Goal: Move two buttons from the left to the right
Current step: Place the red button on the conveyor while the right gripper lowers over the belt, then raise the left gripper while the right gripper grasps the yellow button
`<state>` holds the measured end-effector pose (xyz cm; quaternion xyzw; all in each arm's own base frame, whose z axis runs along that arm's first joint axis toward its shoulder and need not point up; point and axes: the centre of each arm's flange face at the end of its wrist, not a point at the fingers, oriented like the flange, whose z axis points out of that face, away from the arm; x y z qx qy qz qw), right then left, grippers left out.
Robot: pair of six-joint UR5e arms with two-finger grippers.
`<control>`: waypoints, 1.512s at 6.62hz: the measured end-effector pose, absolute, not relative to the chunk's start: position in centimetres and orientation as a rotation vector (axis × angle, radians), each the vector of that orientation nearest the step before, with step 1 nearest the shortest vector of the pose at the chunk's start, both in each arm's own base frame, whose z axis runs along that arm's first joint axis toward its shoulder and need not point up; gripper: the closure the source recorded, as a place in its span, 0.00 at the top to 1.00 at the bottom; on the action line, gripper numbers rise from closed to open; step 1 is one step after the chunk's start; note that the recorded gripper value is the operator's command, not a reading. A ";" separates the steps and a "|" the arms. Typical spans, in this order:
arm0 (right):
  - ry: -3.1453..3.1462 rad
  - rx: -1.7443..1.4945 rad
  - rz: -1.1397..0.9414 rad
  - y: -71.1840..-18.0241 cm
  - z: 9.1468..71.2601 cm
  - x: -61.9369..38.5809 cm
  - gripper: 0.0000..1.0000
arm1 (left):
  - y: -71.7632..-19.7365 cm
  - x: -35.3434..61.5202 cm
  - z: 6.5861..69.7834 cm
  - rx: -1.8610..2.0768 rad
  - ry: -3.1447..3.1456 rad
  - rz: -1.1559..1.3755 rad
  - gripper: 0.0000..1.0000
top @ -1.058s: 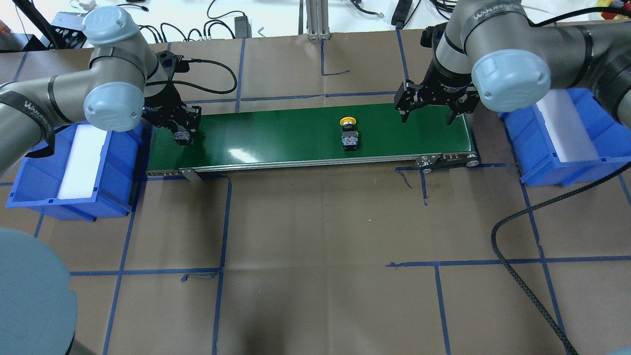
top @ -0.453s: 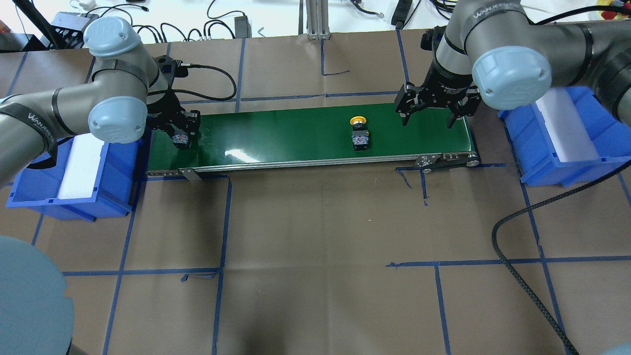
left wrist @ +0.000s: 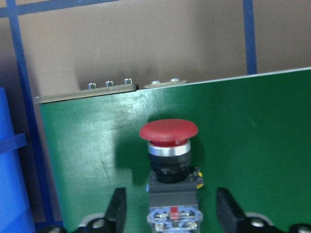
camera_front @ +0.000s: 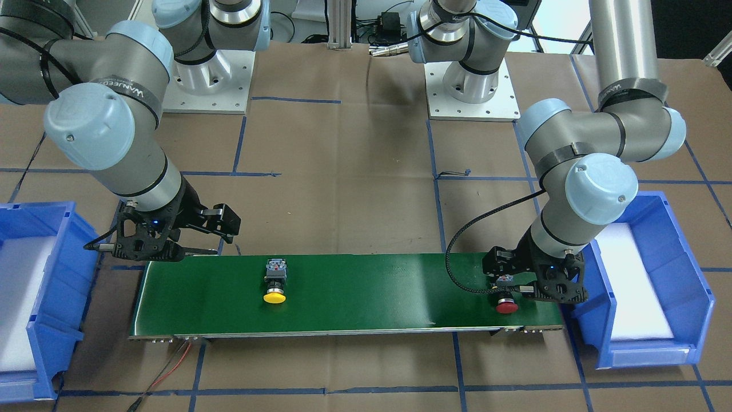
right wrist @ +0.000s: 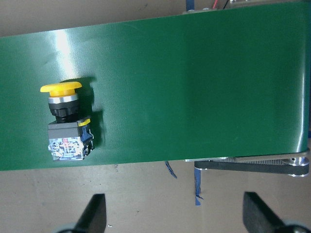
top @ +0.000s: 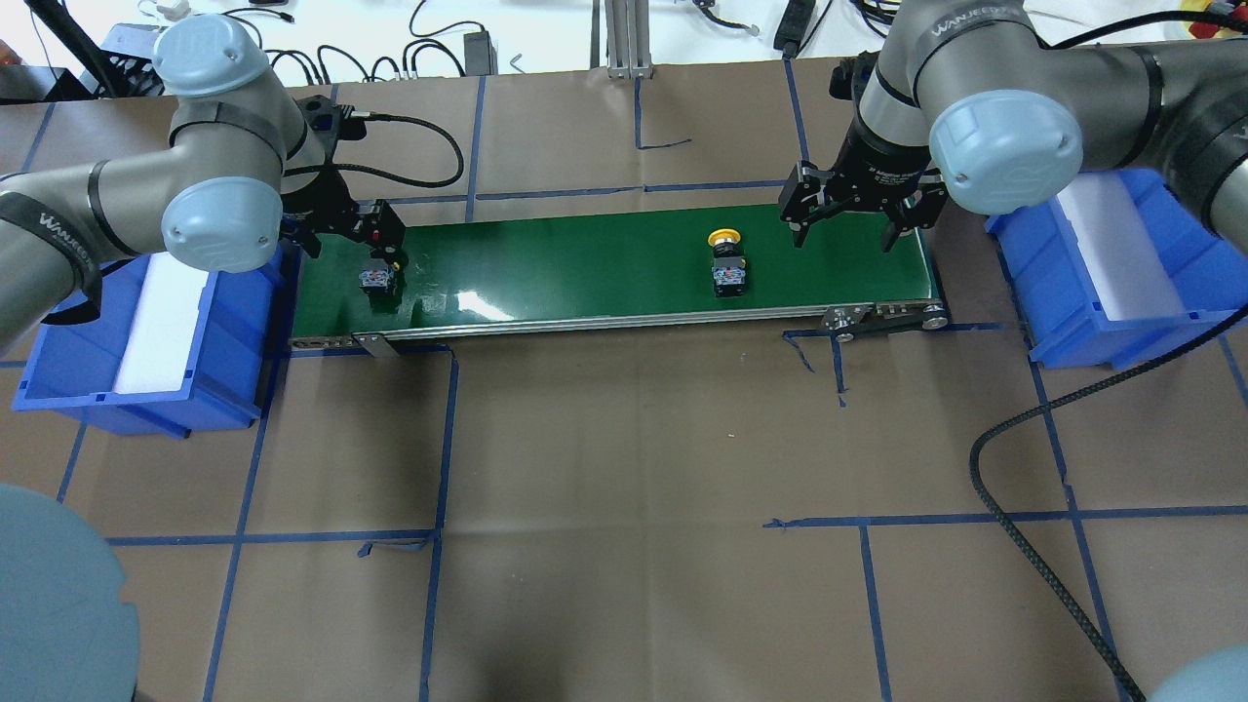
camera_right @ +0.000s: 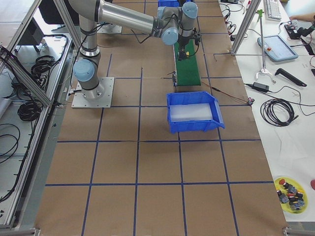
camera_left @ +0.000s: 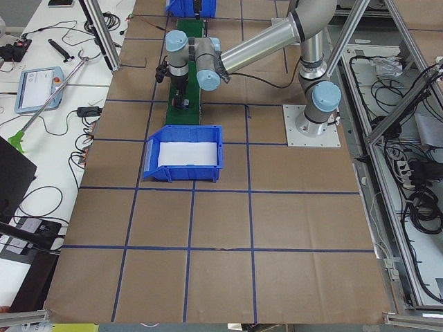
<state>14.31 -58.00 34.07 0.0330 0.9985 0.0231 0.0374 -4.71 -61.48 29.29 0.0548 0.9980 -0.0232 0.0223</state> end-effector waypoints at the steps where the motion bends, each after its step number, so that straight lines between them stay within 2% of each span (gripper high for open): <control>1: 3.060 0.101 0.057 -58.3 33.8 14.4 0.99 | -61.2 -4.8 31.7 0.165 3.094 -0.057 1.00; 4: 3.005 0.109 -0.018 -59.7 32.9 14.9 0.99 | -59.4 -6.7 41.9 0.096 3.122 0.078 1.00; 6: 2.999 0.108 -0.047 -60.5 31.9 14.9 0.99 | -56.2 -11.1 46.8 0.081 3.115 0.117 1.00; 10: 3.001 0.109 0.001 -61.1 29.0 14.9 0.99 | -54.3 -12.6 47.5 0.128 3.114 0.116 1.00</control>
